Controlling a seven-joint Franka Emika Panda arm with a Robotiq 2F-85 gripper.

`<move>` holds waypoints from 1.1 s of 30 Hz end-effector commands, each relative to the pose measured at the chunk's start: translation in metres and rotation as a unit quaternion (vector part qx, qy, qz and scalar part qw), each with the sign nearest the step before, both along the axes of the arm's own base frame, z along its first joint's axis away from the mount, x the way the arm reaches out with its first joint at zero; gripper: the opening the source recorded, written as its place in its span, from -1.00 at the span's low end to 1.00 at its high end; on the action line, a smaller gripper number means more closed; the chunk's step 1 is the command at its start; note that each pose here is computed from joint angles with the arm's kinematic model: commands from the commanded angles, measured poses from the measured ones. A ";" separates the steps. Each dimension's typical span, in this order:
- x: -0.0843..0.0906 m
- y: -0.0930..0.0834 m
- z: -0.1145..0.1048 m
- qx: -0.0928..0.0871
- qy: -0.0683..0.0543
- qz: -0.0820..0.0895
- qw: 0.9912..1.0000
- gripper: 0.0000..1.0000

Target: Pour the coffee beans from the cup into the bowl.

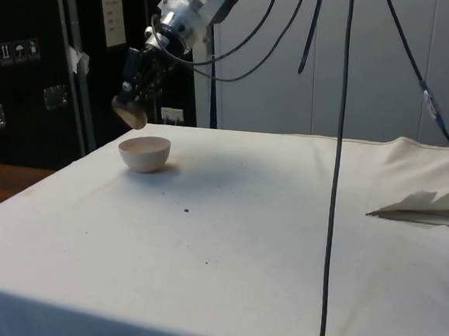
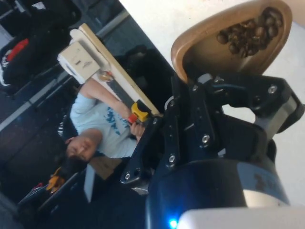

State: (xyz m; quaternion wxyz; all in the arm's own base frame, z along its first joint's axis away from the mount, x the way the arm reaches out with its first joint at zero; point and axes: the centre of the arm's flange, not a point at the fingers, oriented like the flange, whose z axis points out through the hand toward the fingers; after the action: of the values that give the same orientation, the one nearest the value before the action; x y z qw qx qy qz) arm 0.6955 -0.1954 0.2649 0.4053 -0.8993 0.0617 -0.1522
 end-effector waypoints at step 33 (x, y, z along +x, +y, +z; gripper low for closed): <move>-0.007 -0.034 -0.015 0.115 -0.020 -0.047 0.992 -1.00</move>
State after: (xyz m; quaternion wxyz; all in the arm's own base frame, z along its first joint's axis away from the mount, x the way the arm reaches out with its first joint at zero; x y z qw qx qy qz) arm 0.6879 -0.2279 0.2506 0.4943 -0.8423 0.1103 -0.1845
